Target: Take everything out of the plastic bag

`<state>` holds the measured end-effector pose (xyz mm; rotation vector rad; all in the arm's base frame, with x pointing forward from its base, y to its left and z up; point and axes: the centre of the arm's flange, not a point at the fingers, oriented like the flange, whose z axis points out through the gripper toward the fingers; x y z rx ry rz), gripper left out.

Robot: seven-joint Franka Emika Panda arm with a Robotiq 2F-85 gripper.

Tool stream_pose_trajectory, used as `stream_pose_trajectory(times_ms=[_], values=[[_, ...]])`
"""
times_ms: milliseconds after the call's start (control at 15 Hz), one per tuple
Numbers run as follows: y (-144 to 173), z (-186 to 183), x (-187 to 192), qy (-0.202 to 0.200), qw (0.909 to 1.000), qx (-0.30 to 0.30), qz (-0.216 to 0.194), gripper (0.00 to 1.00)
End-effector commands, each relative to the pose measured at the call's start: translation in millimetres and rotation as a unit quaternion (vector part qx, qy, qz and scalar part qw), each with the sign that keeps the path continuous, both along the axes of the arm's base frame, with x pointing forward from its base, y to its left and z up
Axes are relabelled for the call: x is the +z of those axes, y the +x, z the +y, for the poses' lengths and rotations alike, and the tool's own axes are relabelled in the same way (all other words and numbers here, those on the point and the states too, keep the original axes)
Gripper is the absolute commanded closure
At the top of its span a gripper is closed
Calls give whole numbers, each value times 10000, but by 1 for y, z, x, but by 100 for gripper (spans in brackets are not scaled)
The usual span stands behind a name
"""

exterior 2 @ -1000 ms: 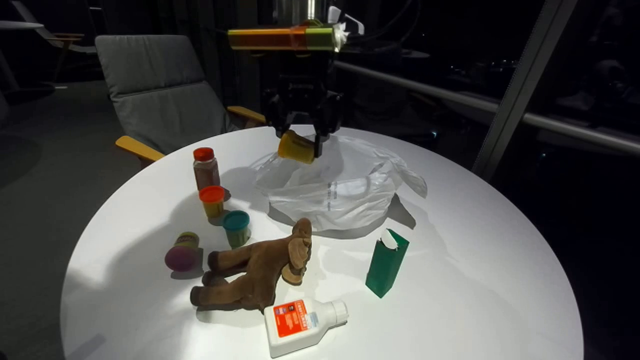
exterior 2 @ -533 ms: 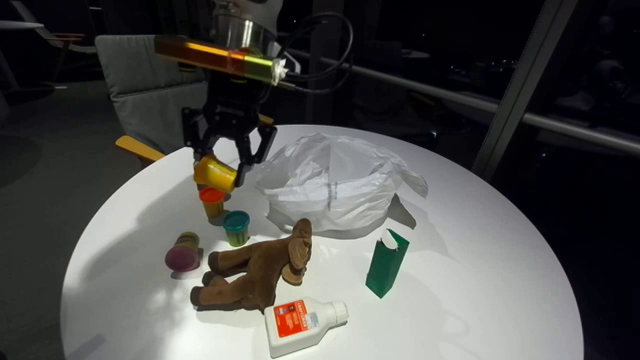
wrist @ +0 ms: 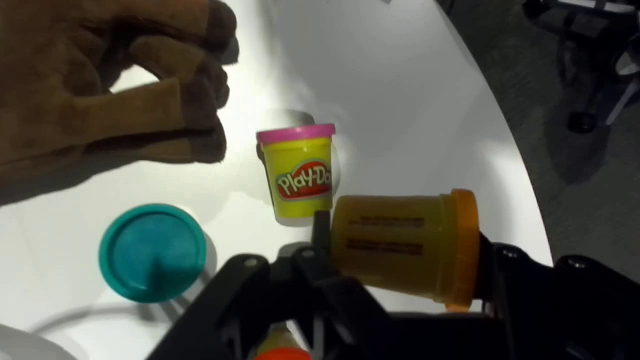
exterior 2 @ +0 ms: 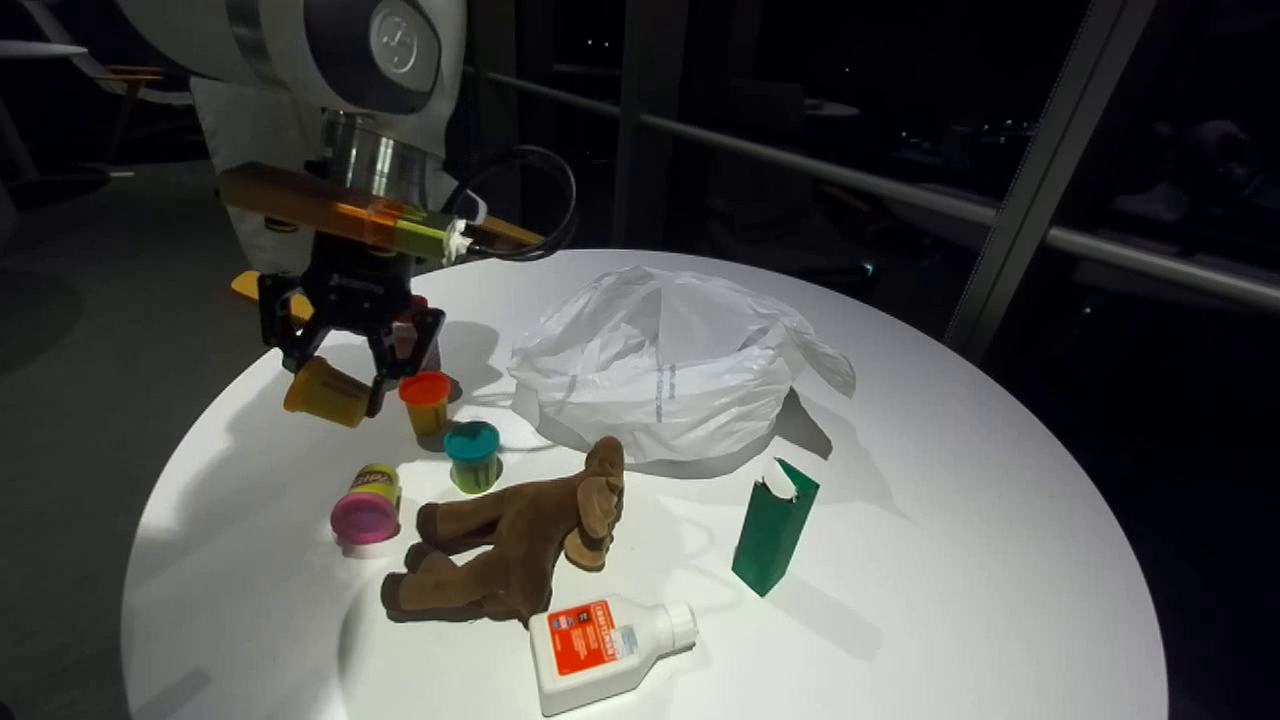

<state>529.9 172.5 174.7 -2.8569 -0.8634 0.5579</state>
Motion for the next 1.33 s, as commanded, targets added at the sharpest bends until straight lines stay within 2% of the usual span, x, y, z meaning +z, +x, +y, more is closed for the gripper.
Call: stream_pose_trajectory(times_ms=[0,267,533,600,667,733,867,933,1133,1267], values=[[4,22,-26,104,9994,99,-313,66],[0,32,-49,13,9975,298,-635,66],[3,33,-62,-330,9902,466,-1276,66],[3,32,-62,-409,9882,507,-1388,56],[4,31,-60,-489,9863,524,-1487,16],[5,29,-58,-565,9851,517,-1538,16],[8,21,-47,-715,9851,408,-1507,2],[10,14,-40,-764,9867,302,-1403,0],[18,-11,-12,-889,9868,-15,-1353,0],[22,-32,15,-1016,9877,-147,-1180,0]])
